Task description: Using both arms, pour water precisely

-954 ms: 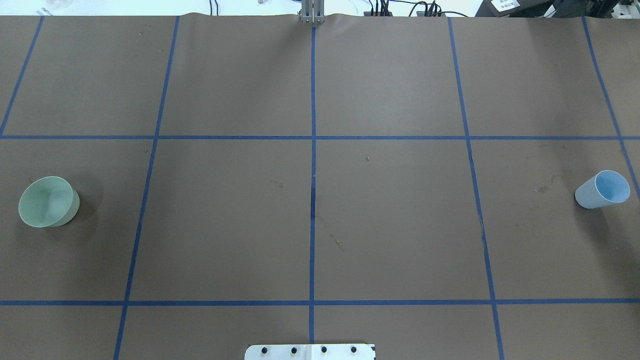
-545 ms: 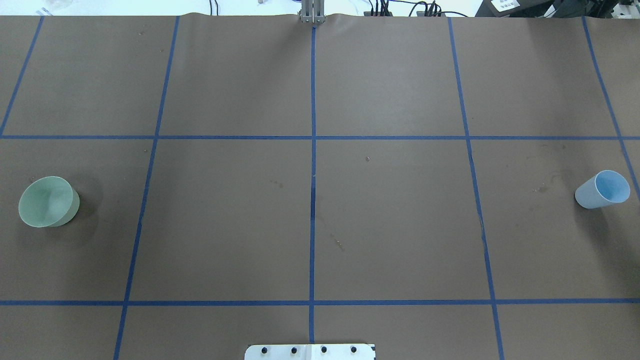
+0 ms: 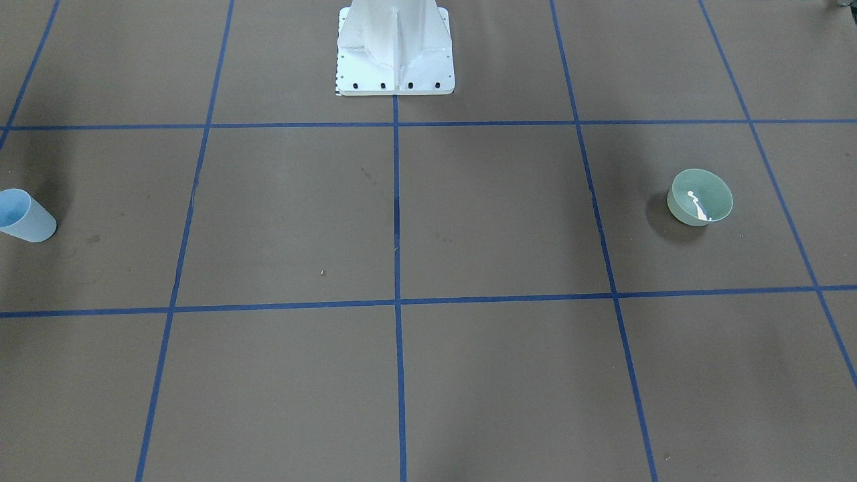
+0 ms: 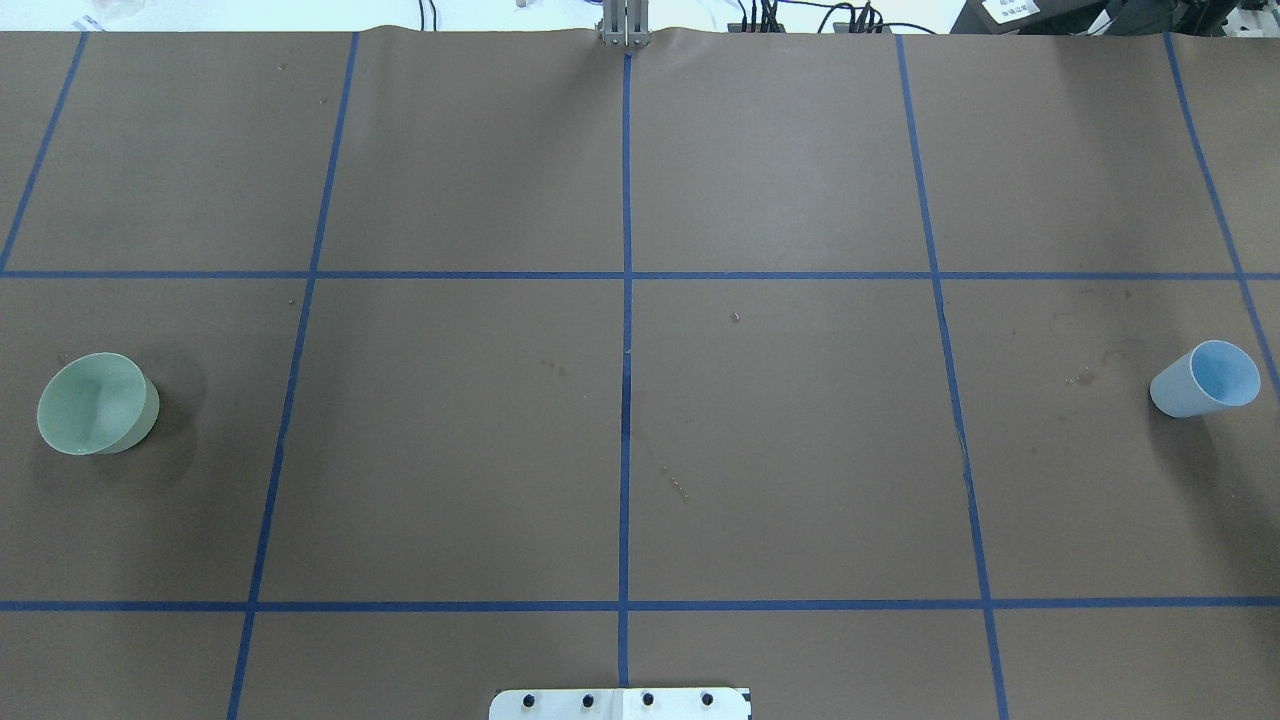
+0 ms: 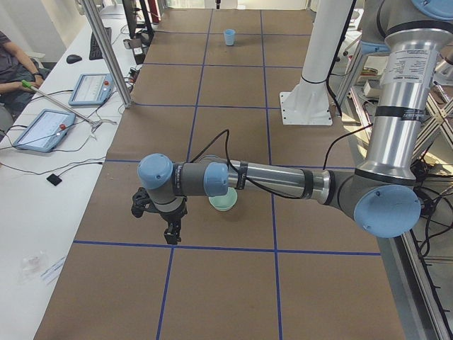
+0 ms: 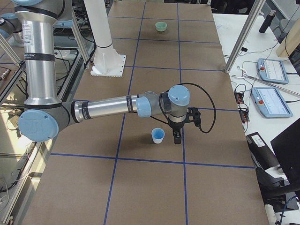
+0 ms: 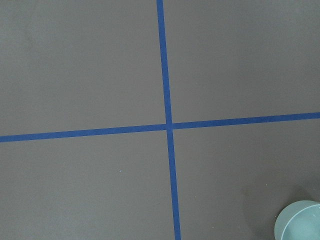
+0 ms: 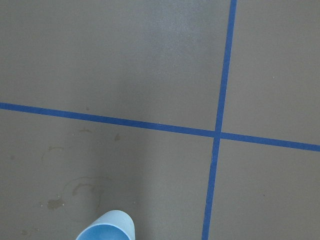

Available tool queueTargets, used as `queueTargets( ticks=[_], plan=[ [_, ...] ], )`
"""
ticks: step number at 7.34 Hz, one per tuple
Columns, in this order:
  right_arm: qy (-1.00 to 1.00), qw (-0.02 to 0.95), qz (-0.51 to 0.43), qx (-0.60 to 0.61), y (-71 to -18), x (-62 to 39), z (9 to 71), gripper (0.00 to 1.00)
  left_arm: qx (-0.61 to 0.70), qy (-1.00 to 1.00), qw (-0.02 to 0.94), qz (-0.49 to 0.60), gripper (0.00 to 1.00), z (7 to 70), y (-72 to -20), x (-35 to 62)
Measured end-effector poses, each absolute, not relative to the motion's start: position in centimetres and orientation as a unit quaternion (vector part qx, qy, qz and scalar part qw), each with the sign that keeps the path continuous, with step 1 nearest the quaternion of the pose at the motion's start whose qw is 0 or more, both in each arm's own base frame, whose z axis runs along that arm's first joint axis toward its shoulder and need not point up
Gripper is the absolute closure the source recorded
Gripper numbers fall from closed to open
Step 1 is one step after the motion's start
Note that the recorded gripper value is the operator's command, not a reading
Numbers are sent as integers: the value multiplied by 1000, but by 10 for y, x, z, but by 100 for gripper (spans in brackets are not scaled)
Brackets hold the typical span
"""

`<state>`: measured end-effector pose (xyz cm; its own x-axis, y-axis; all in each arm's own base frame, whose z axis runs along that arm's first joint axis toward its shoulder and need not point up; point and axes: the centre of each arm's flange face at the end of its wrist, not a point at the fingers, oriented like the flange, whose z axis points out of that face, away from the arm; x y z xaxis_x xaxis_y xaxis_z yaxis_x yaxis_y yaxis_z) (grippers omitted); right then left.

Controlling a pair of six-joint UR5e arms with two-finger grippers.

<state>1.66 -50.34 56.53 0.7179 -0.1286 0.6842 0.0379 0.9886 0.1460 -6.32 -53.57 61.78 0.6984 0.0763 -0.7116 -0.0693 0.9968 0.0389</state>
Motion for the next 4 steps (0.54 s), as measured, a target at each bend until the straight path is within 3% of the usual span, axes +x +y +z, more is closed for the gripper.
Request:
queueTargets(
  ticks=[4],
  plan=[
    [-369, 927, -44, 56, -499, 17, 570, 1, 4, 392, 919, 37, 0, 638, -514, -62]
  ],
)
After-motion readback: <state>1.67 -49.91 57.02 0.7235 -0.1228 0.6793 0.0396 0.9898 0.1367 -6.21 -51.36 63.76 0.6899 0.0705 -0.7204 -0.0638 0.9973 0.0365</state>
